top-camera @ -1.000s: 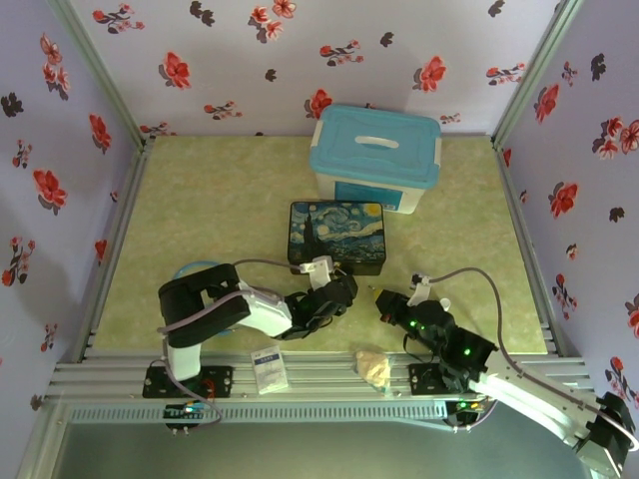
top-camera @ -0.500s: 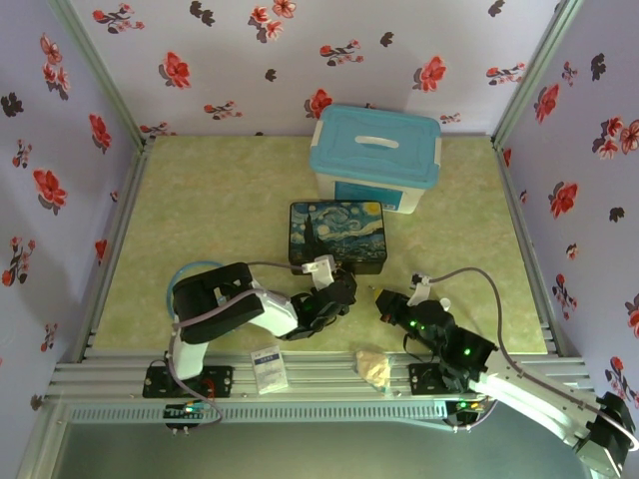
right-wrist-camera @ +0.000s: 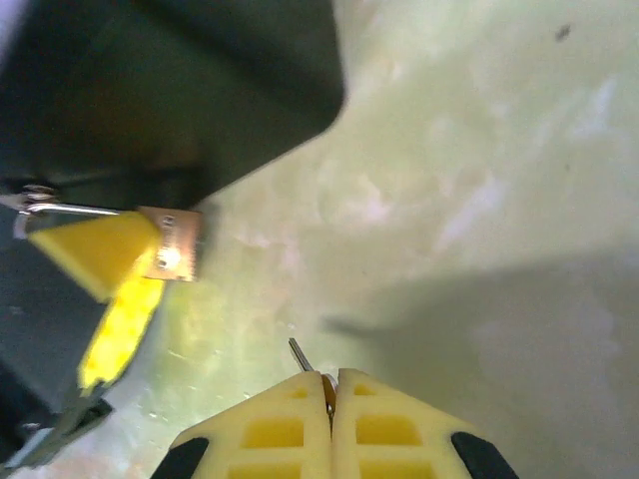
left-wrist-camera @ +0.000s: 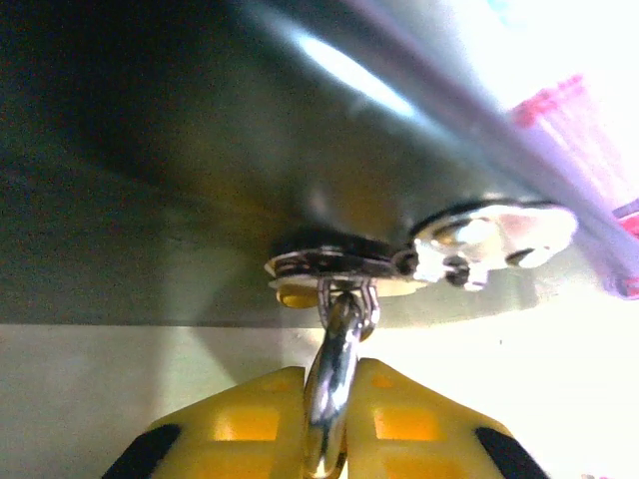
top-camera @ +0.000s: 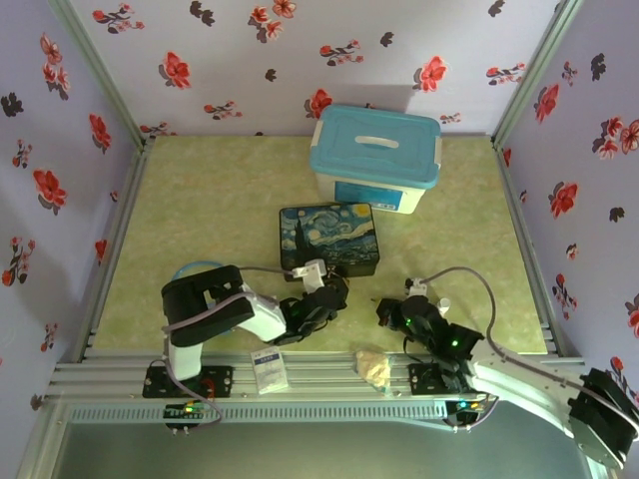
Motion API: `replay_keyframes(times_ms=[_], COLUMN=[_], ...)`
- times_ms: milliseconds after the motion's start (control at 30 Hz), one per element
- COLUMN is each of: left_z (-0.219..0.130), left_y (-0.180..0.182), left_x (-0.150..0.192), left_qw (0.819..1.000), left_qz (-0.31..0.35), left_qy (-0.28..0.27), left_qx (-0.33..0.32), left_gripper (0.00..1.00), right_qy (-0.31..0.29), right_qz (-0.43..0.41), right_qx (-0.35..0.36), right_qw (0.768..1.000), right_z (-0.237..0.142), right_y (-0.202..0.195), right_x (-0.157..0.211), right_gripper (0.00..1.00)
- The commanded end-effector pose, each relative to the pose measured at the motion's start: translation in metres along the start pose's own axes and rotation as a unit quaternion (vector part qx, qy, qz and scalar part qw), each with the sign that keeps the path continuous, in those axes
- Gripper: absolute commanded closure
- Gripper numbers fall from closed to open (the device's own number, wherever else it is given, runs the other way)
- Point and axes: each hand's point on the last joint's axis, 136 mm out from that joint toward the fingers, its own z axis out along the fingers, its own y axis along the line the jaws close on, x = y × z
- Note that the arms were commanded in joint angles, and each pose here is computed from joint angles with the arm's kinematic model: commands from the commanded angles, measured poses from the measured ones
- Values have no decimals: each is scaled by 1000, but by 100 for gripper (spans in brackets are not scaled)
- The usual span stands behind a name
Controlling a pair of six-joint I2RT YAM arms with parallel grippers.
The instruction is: Unlock the padlock with the key
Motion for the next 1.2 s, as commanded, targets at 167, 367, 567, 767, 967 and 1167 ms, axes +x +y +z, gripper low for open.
replay_keyframes(times_ms=[167, 367, 567, 767, 967, 1167], left_z=[-18, -26, -22, -15, -5, 3], left_y=[7, -2, 3, 10, 15, 23], left_x=[-6, -13, -10, -5, -2, -2], left_qw=[995, 990, 990, 994, 999, 999], left_qz=[-88, -124, -126, -102, -39, 13], left_qy=[-3, -2, 15, 16, 15, 12], left_qx=[43, 72, 62, 44, -1, -49], left_gripper=[100, 100, 96, 91, 79, 69], right_qy=[45, 46, 43, 36, 18, 14], right_qz=[36, 58, 52, 43, 29, 25], right_qx=[-109, -130, -148, -131, -93, -91], right_qw=[992, 989, 987, 990, 995, 995], right_z=[18, 21, 23, 18, 8, 1], right_y=[63, 71, 85, 78, 61, 58], right_x=[-4, -12, -21, -23, -27, -27], right_gripper=[100, 100, 100, 100, 100, 100])
